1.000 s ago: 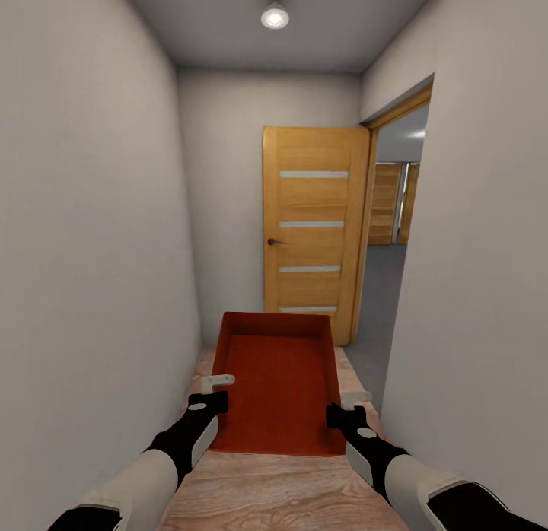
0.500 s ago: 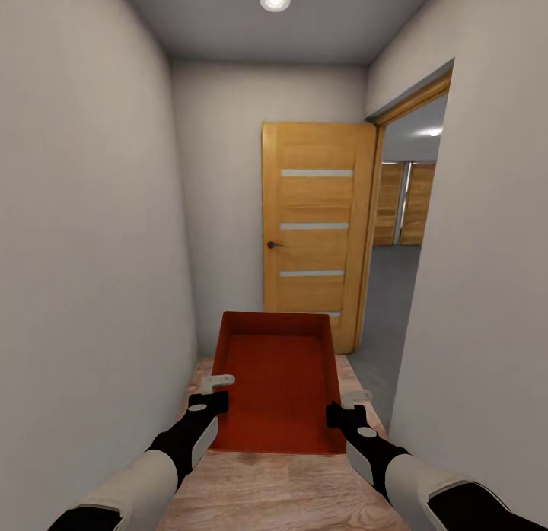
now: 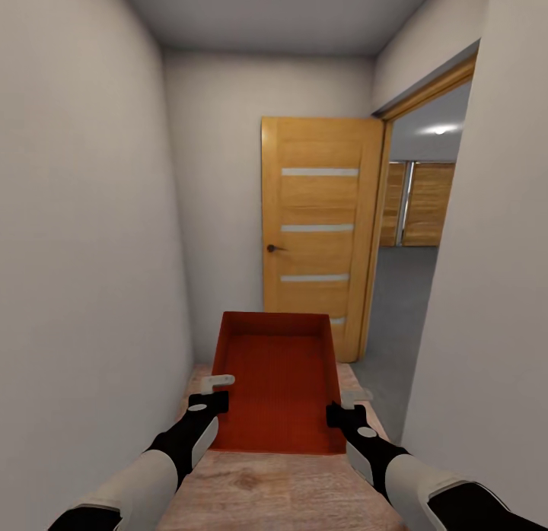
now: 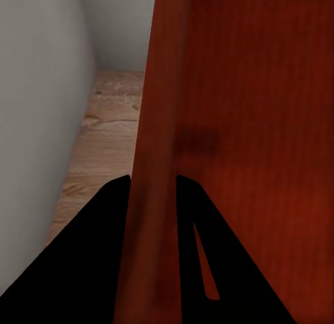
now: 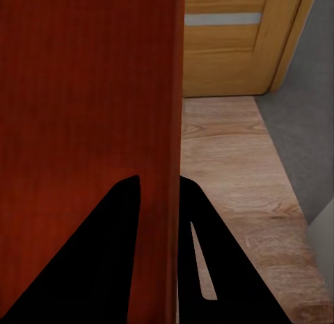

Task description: Move the two storage containers from the living room to the garage. In the garage, place one container on the floor and stack the other container on top of it (either order is fine).

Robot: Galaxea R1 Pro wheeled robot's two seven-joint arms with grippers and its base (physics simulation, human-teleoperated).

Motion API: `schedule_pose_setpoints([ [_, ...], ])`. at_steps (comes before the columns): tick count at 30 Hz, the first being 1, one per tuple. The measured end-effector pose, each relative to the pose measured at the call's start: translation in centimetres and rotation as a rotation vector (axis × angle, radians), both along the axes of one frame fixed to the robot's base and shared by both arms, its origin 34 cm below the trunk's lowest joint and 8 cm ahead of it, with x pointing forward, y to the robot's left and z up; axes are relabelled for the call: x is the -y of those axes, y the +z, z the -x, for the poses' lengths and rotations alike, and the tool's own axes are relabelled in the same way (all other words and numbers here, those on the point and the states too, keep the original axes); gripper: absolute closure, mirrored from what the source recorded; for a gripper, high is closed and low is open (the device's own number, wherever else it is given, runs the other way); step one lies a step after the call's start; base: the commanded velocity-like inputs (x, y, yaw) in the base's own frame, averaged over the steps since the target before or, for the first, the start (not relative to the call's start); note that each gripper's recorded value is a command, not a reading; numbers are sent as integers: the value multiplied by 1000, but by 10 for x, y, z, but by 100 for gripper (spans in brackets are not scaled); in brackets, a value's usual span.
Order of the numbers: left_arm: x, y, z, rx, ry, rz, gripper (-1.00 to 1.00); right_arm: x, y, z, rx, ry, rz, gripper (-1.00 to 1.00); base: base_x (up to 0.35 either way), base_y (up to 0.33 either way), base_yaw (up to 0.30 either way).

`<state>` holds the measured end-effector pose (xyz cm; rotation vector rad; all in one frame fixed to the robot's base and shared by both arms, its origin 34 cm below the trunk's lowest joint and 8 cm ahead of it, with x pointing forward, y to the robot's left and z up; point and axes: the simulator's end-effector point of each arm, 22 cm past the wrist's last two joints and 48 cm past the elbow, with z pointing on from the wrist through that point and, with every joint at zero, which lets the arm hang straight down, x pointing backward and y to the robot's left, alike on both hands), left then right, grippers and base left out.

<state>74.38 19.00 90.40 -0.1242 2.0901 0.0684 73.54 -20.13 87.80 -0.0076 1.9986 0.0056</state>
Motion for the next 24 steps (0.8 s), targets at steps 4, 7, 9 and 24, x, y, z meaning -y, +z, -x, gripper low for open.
schedule_pose_setpoints([
  [4, 0, 0, 0, 0, 0, 0, 100, 0, 0, 0, 0, 0, 0, 100, 323, 0, 0],
  [7, 0, 0, 0, -1, 0, 0, 100, 0, 0, 0, -1, 0, 0, 100, 323, 0, -21],
  [9, -1, 0, 0, -1, -1, 0, 100, -1, 0, 0, -1, -1, 0, 100, 323, 25, -260],
  [24, -1, 0, 0, -1, -1, 2, 100, -1, 0, 0, -1, -1, -1, 100, 323, 147, -285],
])
